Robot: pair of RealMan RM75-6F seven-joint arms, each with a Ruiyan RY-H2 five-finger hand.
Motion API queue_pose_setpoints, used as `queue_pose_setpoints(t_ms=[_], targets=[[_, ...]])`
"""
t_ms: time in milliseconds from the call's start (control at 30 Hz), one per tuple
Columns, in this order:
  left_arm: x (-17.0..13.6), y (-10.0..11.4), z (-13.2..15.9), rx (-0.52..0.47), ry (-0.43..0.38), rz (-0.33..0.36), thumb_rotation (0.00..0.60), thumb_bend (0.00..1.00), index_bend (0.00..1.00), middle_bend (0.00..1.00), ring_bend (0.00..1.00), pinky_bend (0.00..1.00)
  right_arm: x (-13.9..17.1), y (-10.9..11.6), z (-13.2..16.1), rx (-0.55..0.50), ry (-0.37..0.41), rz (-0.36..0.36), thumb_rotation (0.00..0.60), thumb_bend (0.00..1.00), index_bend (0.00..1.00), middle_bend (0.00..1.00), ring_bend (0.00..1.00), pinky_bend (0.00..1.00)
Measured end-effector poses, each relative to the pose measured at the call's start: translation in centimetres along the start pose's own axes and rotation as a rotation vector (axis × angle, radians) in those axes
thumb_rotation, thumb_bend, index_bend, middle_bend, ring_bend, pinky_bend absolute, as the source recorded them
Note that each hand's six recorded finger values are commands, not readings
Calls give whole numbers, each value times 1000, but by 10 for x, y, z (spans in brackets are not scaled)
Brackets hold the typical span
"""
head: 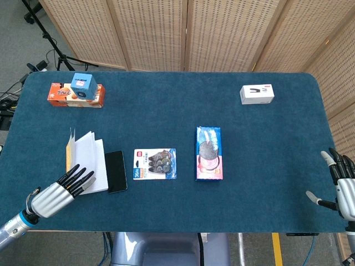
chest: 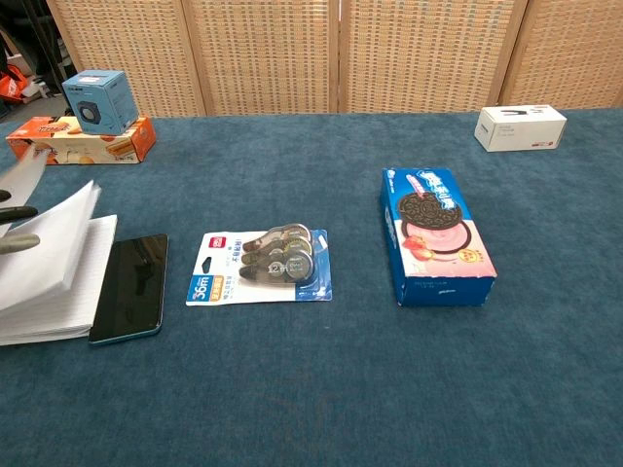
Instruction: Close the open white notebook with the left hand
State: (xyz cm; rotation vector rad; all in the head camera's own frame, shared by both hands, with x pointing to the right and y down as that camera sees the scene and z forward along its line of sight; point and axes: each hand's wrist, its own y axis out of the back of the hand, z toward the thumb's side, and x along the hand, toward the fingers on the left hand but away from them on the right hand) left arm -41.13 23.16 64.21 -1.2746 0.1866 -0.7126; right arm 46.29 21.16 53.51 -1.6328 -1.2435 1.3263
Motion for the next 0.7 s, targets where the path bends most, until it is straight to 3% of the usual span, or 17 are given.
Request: queue_pose_setpoints(t_ms=[100, 333, 533, 700], targets=[[6, 7, -5, 16, -10, 40, 600, 76, 0, 0, 0, 0, 0, 0, 0, 0, -2, 2, 600, 0, 0, 0, 0, 0], [6, 20, -15, -43, 36, 97, 600, 60, 0, 0, 0, 0, 0, 0, -1, -3, -3, 3, 600, 0, 0, 0, 0, 0], [3, 32, -37, -221, 201, 162, 600, 61, 0, 0, 0, 0, 0, 0, -1, -4, -4, 2, 600, 0, 0, 0, 0, 0], [-7, 37, -56, -426, 403, 169, 600, 88, 0, 0, 0, 0, 0, -2, 0, 5, -1, 6, 600, 0, 0, 0, 0, 0]])
